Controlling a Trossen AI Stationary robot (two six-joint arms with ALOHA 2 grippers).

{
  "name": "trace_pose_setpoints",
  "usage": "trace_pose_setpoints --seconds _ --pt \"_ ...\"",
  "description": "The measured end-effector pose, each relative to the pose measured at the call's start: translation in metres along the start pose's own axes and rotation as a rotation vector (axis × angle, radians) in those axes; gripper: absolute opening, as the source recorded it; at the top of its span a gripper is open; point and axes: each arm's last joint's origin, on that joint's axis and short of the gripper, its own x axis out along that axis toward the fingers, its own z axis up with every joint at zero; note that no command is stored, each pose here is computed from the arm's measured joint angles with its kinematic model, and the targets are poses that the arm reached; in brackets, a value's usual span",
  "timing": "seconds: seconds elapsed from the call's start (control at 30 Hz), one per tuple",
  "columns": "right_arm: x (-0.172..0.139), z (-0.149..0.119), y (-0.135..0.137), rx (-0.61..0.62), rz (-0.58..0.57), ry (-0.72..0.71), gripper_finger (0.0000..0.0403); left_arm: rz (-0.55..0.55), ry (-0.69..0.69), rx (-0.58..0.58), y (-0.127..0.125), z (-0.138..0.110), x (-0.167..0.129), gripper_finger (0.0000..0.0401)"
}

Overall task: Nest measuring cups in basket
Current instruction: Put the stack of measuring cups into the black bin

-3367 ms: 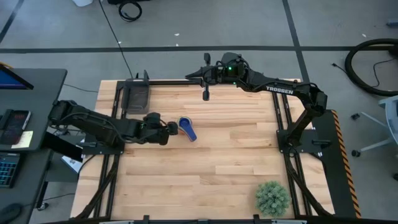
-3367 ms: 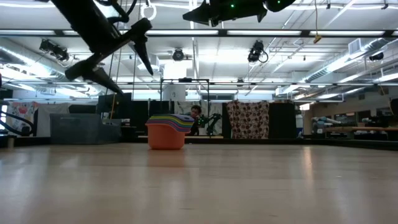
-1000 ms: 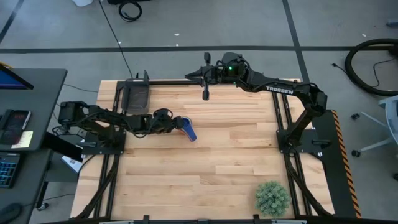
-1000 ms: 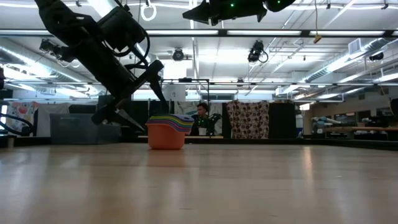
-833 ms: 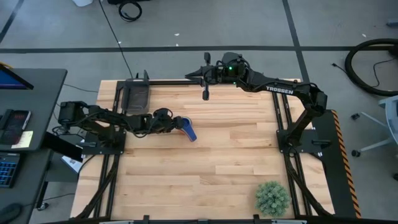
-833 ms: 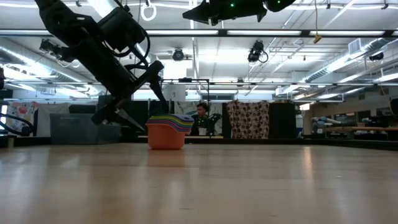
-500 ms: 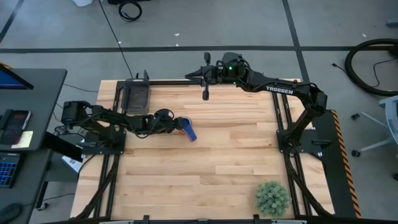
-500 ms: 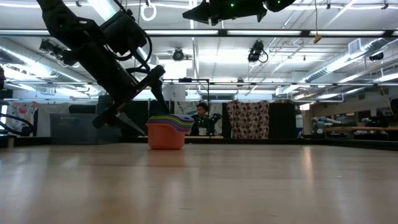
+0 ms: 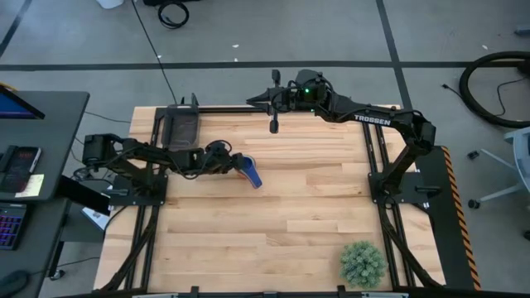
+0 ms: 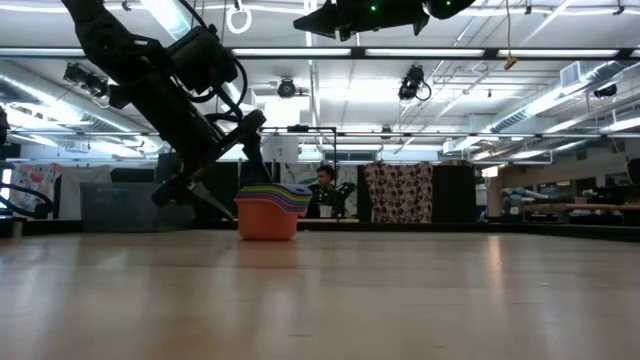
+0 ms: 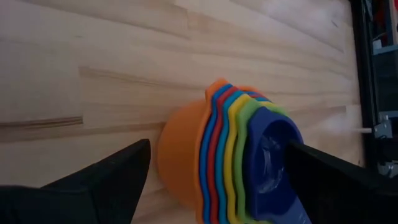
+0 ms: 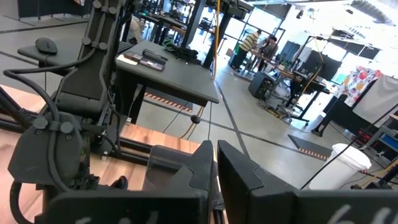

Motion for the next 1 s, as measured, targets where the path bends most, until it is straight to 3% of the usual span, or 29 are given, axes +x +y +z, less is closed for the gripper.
trace_pose_setpoints --seconds 0.47,0.7,1.0 --pt "0.000 0.000 0.000 0.000 0.000 0.000 0.0029 -0.024 0.063 0.105 -0.001 0.003 0.001 0.0366" --pt "0.000 0.000 0.000 0.000 0.000 0.000 0.0029 -0.025 0.091 0.084 0.002 0.011 0.003 0.0366" --pt "0.000 0.000 0.000 0.000 0.000 0.000 0.0029 0.067 0.120 0.171 -0.018 0.019 0.000 0.0366"
